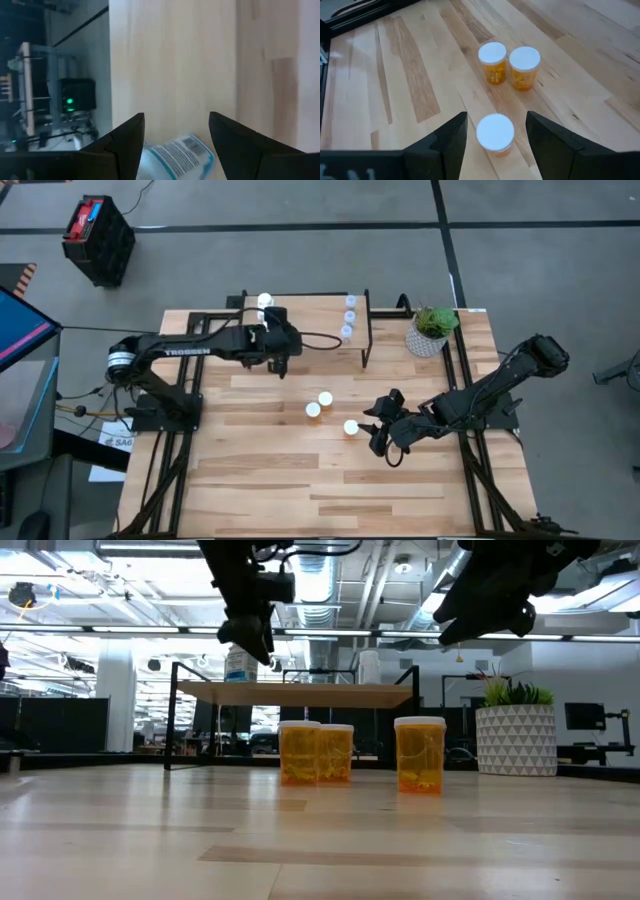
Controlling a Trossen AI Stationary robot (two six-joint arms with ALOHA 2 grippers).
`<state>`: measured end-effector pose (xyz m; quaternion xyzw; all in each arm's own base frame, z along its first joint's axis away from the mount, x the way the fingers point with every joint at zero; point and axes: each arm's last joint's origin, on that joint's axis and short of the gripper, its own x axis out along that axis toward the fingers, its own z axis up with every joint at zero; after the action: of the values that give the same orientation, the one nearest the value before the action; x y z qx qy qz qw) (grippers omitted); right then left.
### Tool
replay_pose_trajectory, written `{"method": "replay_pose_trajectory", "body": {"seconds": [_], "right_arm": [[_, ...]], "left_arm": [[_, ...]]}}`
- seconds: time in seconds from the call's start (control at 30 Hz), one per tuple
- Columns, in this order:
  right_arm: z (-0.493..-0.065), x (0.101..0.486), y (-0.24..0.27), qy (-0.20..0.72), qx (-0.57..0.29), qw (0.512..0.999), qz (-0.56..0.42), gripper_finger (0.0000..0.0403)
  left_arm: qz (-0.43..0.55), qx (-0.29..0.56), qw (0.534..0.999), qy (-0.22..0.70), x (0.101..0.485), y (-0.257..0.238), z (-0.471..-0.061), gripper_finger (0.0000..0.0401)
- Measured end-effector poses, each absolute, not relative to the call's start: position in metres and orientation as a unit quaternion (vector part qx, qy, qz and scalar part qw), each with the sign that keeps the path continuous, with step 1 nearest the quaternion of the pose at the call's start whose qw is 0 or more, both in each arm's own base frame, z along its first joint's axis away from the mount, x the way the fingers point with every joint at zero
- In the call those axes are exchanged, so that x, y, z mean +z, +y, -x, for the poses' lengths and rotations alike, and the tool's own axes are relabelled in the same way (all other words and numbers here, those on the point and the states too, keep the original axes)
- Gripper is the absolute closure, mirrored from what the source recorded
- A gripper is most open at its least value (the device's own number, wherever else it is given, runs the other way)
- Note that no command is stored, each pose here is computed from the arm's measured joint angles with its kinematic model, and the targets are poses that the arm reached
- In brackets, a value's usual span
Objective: Pick and place medicine bottles onto shelf by color
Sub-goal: Put the white pill bottle on the shelf aligned with the other white pill bottles
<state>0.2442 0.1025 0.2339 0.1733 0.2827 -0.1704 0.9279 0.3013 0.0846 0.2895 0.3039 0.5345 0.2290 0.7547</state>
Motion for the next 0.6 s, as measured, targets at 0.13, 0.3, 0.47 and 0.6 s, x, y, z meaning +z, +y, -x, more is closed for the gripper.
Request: {"method": "replay_pose_trajectory", "body": {"seconds": [0.13, 0.3, 0.47, 0.6], "right_arm": [[-0.244, 0.234, 0.102, 0.283, -0.171, 0.928, -0.173, 0.0179], [-0.244, 0.234, 0.102, 0.283, -0.171, 0.928, -0.173, 0.0179], [-0.244, 0.234, 0.102, 0.283, -0.171, 0.928, -0.173, 0.0179], [-0.244, 0.234, 0.102, 0.283, -0.171, 0.928, -0.173, 0.0179]], "left_arm": [[-0.329, 0.267, 0.725, 0.543, 0.285, 0.094, -0.306, 0.0191], [-0.334, 0.291, 0.705, 0.554, 0.285, 0.105, -0.303, 0.0191], [-0.327, 0.305, 0.690, 0.569, 0.284, 0.113, -0.297, 0.0191], [-0.326, 0.311, 0.687, 0.570, 0.284, 0.115, -0.297, 0.0191]]}}
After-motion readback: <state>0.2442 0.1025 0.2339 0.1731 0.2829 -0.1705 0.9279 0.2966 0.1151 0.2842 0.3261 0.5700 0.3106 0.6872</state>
